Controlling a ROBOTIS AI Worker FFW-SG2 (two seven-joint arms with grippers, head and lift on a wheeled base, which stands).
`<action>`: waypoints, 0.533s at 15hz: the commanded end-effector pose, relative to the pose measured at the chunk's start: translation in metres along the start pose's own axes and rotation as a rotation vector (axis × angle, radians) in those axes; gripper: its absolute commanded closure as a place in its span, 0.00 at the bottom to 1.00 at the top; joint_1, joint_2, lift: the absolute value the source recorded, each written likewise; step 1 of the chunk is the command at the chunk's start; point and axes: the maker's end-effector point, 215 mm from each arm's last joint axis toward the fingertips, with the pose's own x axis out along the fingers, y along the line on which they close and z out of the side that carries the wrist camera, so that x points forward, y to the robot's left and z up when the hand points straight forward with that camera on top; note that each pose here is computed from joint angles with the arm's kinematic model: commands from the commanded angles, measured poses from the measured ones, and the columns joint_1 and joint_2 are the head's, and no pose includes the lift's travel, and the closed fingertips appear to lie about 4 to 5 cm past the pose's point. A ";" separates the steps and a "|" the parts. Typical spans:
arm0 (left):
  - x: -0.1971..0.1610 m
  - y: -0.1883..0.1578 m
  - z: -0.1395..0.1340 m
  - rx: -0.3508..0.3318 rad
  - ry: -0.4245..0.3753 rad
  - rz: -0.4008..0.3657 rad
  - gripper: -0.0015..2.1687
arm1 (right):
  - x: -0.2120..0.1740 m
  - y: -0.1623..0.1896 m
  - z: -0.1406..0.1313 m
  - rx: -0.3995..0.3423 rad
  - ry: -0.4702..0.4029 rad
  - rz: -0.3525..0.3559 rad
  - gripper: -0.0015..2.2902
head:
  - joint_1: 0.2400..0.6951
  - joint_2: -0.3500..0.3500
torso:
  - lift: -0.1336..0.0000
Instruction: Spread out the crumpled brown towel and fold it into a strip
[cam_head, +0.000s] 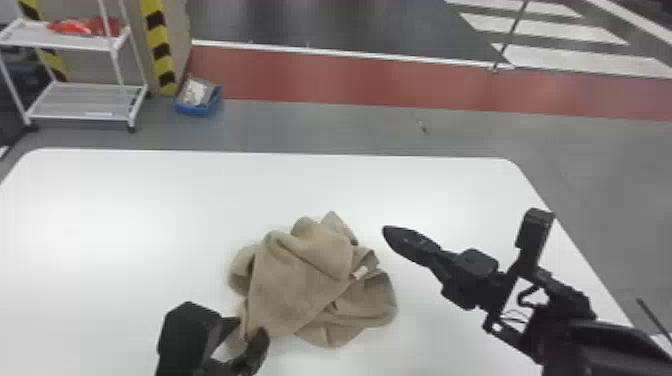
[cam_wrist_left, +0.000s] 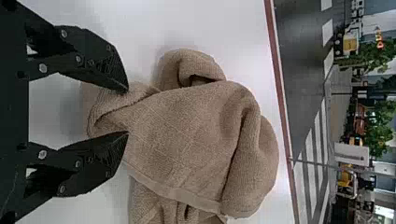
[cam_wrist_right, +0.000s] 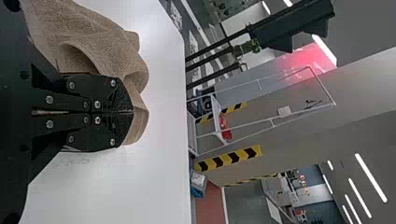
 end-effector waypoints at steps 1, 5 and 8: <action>-0.001 -0.002 0.004 0.012 -0.007 0.009 0.75 | 0.001 0.002 0.002 -0.003 -0.002 0.004 0.88 | 1.00 0.24 | 0.07; -0.006 -0.007 0.013 0.011 -0.026 0.003 0.82 | 0.014 0.022 0.009 -0.073 0.001 0.037 0.53 | 1.00 0.25 | 0.07; -0.007 -0.007 0.012 0.014 -0.027 0.001 0.82 | 0.033 0.021 0.008 -0.095 0.009 0.035 0.05 | 1.00 0.28 | 0.07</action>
